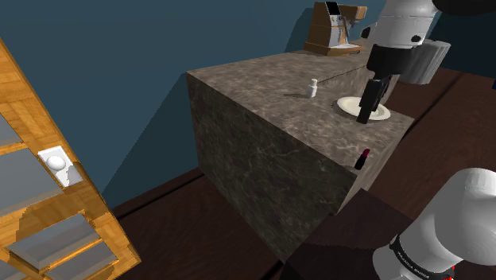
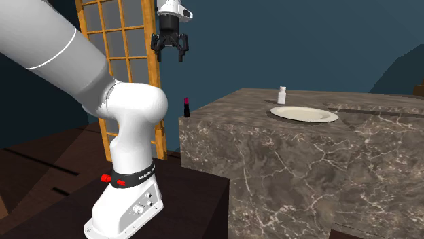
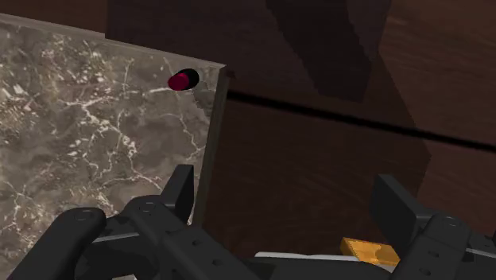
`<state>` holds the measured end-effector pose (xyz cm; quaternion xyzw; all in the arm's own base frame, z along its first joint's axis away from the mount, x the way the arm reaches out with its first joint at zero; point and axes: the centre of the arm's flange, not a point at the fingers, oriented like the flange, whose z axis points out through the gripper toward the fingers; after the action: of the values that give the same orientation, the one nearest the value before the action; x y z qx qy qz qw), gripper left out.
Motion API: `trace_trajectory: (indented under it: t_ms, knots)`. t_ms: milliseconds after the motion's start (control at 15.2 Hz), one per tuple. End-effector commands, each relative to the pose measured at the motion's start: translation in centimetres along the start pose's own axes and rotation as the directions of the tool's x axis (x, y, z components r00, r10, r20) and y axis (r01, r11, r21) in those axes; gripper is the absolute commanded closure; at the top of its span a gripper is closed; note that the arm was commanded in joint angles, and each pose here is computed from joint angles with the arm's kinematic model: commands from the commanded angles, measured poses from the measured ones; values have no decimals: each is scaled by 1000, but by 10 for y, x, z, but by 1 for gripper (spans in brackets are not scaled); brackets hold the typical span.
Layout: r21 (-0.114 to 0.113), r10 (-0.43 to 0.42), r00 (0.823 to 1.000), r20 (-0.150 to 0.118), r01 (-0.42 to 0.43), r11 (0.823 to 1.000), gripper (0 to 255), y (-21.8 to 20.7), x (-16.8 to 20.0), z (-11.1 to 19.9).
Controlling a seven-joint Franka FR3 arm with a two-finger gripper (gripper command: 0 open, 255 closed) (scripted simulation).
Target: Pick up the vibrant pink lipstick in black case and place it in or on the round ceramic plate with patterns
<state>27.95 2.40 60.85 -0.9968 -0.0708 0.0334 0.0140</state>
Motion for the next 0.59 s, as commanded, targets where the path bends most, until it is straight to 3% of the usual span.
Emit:
trace_trajectory:
  t_ms: [0,264,528]
  knots:
    - [0,0,1000,0,0,1000,0,0,0,0]
    - [-26,-46,984,174,51,998,0,16,35,50]
    - [-43,-85,935,344,107,993,0,32,62,105]
